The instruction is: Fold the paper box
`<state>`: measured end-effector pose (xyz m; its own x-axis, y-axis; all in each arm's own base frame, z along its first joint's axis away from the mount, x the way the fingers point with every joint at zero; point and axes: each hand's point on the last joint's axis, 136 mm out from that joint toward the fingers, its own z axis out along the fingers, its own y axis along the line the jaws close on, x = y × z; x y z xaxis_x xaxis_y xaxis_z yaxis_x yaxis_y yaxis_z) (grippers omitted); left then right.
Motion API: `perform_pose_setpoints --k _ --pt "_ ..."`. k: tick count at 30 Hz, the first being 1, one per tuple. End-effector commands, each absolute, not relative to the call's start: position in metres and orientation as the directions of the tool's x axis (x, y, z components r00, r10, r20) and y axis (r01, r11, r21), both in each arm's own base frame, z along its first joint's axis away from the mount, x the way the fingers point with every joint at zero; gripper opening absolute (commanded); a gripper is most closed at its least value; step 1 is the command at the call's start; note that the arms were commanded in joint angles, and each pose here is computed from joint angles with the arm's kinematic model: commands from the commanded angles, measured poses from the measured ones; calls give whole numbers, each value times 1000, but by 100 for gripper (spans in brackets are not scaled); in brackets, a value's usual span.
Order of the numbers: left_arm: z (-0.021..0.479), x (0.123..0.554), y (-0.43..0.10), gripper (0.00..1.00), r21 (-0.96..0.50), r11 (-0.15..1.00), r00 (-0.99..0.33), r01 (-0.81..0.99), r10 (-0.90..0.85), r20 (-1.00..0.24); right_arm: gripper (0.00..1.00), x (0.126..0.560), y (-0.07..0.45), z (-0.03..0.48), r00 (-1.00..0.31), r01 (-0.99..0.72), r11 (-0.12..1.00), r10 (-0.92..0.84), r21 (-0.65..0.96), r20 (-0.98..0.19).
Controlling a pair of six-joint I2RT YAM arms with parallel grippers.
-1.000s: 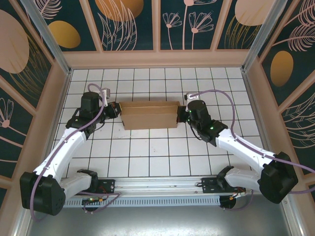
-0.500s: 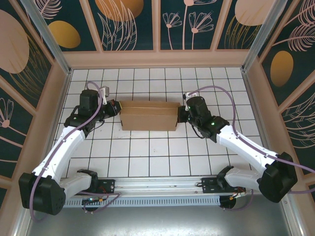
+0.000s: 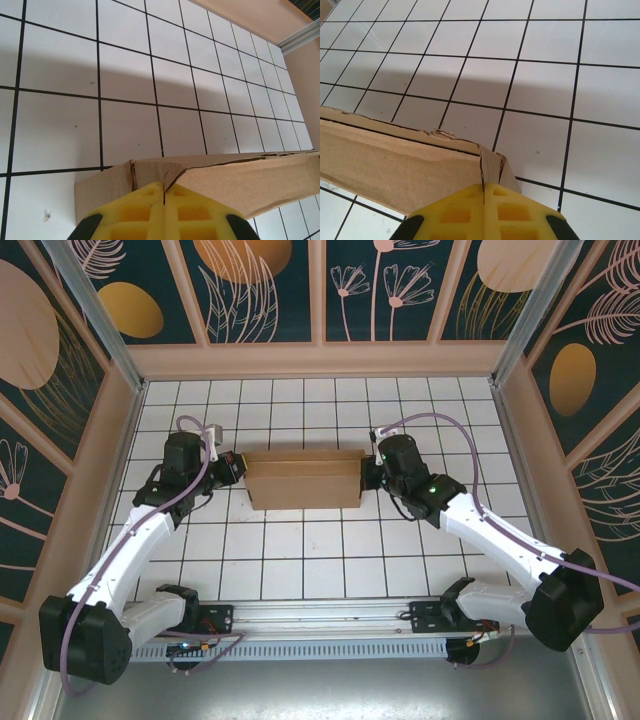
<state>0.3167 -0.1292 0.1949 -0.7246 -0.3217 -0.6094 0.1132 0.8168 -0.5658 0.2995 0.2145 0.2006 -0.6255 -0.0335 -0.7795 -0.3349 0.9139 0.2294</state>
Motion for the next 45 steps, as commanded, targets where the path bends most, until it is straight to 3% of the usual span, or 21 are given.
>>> perform_pose_setpoints --k 1,10,27,32,45 --pt "168 305 -124 0 -544 837 -769 62 -307 -561 0 295 218 204 -654 -342 908 -45 242 -755" --pt "170 306 -119 0 -504 860 -759 75 -278 -588 0 298 228 211 -769 -273 888 29 370 -638" --pt "168 305 -118 0 -482 871 -753 98 -252 -608 0 303 230 201 -856 -207 834 99 512 -508" --pt "167 305 -120 0 -490 866 -756 98 -256 -602 0 299 227 185 -861 -198 839 99 508 -499" --pt "163 297 -123 0 -529 843 -756 101 -280 -591 0 286 196 145 -780 -218 910 54 352 -624"
